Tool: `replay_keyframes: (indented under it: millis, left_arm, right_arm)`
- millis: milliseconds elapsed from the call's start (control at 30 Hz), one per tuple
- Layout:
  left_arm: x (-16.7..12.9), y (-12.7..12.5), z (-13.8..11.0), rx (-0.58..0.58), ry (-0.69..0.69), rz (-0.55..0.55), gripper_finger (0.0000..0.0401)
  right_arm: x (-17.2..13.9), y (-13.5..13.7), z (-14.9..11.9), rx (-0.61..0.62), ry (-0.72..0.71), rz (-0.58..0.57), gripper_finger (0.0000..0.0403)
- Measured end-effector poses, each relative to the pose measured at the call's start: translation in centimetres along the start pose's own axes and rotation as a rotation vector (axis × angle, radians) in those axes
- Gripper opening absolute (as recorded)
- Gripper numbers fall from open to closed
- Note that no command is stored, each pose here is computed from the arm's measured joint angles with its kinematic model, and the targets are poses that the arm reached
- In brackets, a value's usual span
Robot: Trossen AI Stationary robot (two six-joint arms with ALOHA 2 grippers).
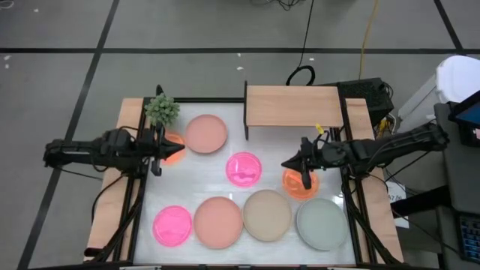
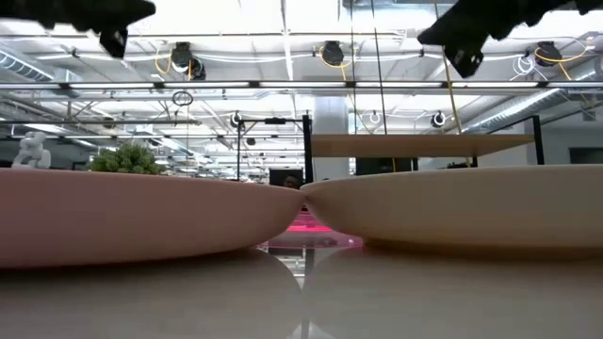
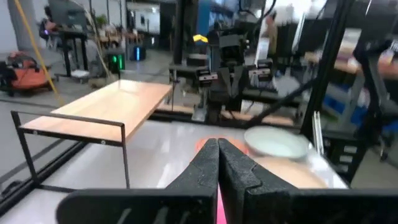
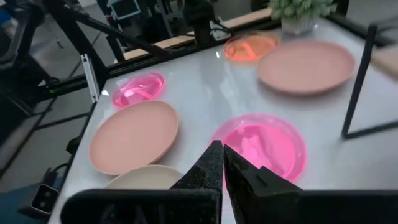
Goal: Place and stack plates onto a shelf
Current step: Put the brown plate on the shelf
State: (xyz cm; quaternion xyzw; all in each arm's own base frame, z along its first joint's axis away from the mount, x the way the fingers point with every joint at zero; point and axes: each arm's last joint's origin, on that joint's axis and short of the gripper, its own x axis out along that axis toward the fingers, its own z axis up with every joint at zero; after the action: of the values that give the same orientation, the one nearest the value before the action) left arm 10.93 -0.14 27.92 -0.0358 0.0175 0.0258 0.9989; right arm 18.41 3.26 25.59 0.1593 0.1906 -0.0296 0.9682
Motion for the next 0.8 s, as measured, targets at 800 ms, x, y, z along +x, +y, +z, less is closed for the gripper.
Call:
replay_keyframes:
  millis: [800]
  left_arm:
    - [11.0, -3.6, -1.1, 0.075, 0.502, -0.070, 0.0001]
  right_arm:
    - [3.0, 1.4, -4.7, -0.086, 0.197, -0.039, 0.0000]
